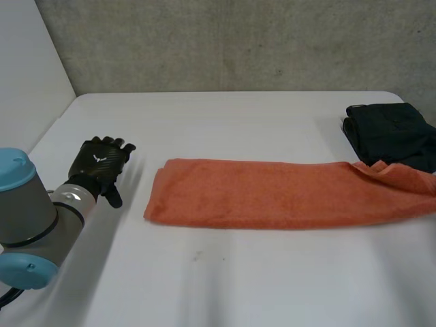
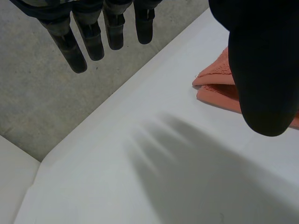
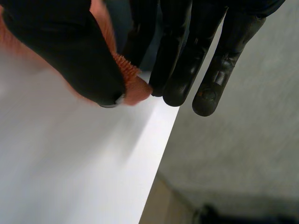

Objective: Fold the laundry.

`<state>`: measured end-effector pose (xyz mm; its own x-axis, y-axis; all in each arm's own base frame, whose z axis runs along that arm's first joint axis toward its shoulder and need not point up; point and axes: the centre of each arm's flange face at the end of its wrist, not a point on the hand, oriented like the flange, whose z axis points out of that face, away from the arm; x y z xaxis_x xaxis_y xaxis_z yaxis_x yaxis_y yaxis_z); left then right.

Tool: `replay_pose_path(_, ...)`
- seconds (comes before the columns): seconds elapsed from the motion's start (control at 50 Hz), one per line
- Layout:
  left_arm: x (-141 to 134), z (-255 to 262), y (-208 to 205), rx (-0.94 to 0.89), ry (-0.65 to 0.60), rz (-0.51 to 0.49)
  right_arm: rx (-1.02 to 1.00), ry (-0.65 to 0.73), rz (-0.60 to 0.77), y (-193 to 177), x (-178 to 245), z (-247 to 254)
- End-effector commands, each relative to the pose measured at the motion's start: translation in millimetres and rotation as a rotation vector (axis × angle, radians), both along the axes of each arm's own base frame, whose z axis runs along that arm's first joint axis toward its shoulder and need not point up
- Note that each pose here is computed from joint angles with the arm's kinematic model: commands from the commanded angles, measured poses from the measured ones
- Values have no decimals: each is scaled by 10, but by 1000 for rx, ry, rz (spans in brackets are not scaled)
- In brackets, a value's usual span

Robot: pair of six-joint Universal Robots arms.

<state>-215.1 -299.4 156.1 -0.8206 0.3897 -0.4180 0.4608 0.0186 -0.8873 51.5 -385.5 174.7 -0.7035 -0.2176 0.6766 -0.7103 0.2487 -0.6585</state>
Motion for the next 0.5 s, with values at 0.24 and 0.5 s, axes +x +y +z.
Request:
replay_pose_path(0.24, 44, 114, -13, -32, 9, 19, -284, -145, 915, 1285, 3384, 534)
replay_pose_path(0.5, 43, 103, -21, -45, 12, 18, -167, -168, 1178, 1872, 4283, -427)
